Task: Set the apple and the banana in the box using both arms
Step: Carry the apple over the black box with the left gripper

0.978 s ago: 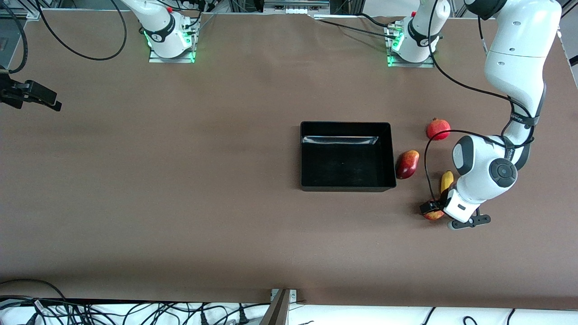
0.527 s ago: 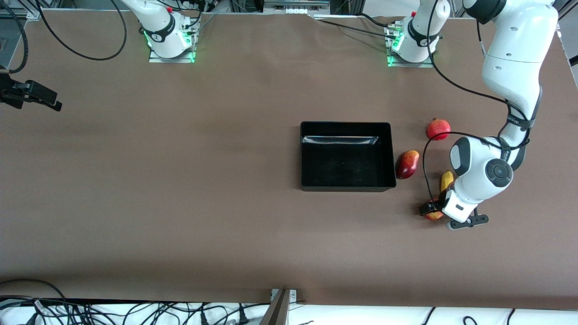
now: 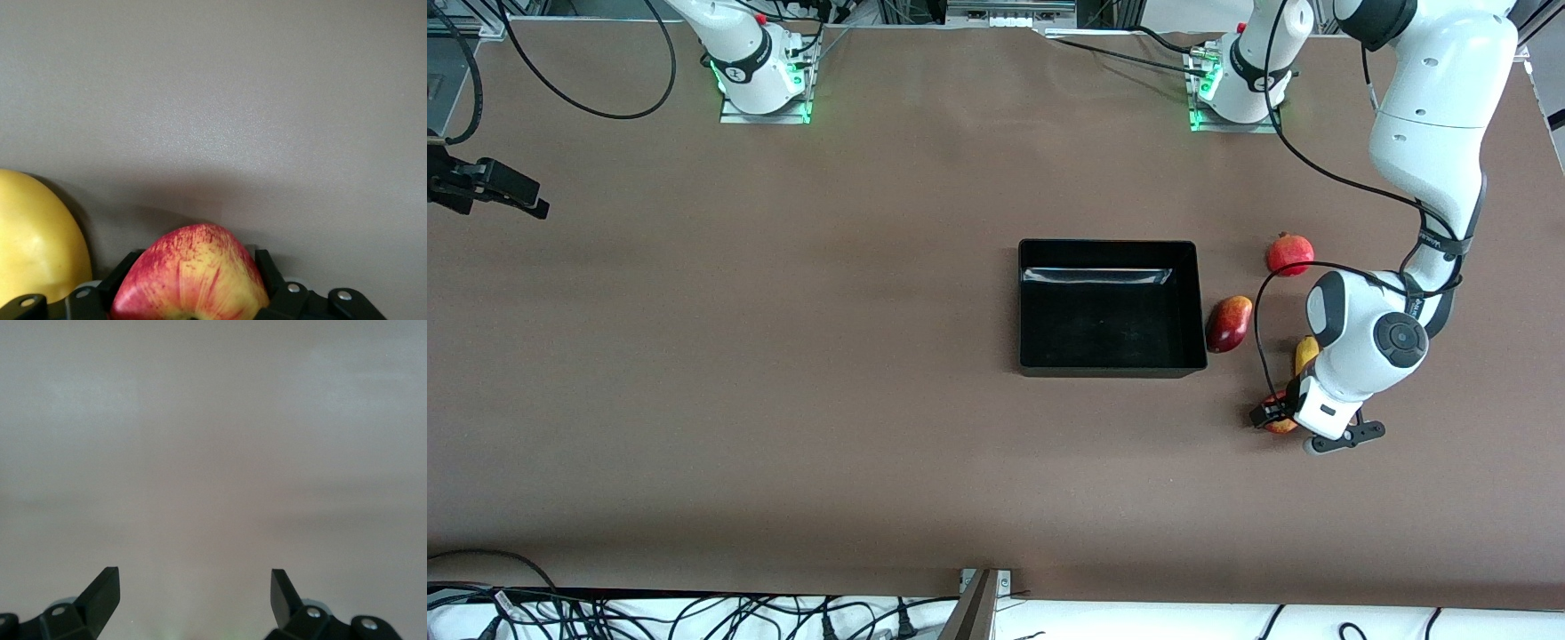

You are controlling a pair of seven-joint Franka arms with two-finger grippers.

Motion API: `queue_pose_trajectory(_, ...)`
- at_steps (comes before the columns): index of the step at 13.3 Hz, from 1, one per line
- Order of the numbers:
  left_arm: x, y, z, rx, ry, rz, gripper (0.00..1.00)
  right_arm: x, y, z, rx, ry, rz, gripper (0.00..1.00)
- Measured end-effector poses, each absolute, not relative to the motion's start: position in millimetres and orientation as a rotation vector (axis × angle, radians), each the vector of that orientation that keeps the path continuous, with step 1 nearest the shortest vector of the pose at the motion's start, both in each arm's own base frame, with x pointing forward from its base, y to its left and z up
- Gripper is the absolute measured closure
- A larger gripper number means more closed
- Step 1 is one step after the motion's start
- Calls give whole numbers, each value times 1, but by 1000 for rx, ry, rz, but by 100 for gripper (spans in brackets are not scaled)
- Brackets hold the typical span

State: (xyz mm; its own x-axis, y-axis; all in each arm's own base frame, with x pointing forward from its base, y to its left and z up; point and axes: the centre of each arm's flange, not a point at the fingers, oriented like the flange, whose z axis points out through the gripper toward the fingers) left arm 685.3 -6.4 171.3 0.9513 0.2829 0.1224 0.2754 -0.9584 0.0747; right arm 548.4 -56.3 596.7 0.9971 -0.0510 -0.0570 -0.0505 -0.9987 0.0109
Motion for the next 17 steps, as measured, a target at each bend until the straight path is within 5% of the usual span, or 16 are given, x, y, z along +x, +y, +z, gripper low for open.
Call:
queue_pose_trajectory(6, 687, -13, 183, 3047, 454, 180, 26, 548, -56, 597, 3130, -79, -90, 0)
queue_pose_trajectory(13, 655, -111, 345, 3099, 440, -46, 26, 549, -56, 597, 3130, -79, -90, 0)
queue_pose_trajectory(17, 616, -197, 327, 3112, 365, -173, 26, 549, -56, 597, 3130, -79, -90, 0)
